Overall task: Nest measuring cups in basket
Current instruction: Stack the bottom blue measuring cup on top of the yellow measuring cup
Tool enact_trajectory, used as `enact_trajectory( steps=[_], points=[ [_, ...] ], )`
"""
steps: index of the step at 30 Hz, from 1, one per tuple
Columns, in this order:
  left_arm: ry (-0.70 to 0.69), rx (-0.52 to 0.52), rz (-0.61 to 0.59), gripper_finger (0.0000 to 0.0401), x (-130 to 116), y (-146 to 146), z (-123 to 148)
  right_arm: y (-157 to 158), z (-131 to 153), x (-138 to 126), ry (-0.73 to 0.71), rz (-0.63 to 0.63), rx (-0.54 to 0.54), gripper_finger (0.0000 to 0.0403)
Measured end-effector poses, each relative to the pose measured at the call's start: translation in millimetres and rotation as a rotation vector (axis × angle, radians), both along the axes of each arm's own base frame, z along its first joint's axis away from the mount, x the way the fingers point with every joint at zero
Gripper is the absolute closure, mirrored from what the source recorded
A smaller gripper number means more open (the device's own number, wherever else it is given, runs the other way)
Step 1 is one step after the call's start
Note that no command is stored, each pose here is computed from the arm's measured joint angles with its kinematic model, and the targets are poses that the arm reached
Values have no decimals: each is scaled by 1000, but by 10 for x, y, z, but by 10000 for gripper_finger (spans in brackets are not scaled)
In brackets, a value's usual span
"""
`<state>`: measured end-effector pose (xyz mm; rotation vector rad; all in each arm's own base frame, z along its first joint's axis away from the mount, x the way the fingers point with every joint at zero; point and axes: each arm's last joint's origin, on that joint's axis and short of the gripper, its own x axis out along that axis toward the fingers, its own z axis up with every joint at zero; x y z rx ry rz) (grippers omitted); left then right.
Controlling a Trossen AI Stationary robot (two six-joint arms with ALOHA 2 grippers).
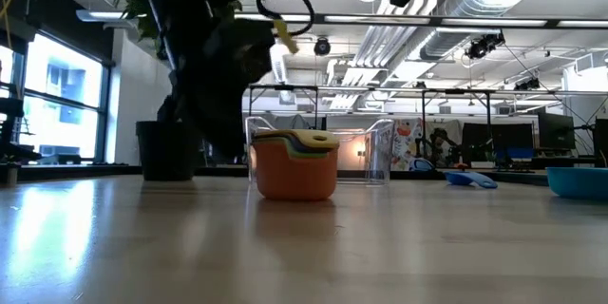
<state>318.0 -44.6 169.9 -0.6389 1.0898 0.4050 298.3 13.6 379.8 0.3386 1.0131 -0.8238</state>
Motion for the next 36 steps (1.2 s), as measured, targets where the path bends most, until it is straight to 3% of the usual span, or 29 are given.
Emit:
enact_trajectory(
  steps=[11, 23, 36],
  points=[
    [105, 70, -48, 339, -325, 40, 398, 255, -24, -94, 2, -73, 75, 332],
    [-120, 74, -85, 339, -647, 84, 989, 765, -46, -212, -58, -58, 134, 332],
    [-269, 122, -83, 339, -917, 106, 1317, 1015, -678, -656, 62, -305, 187, 332]
  ],
)
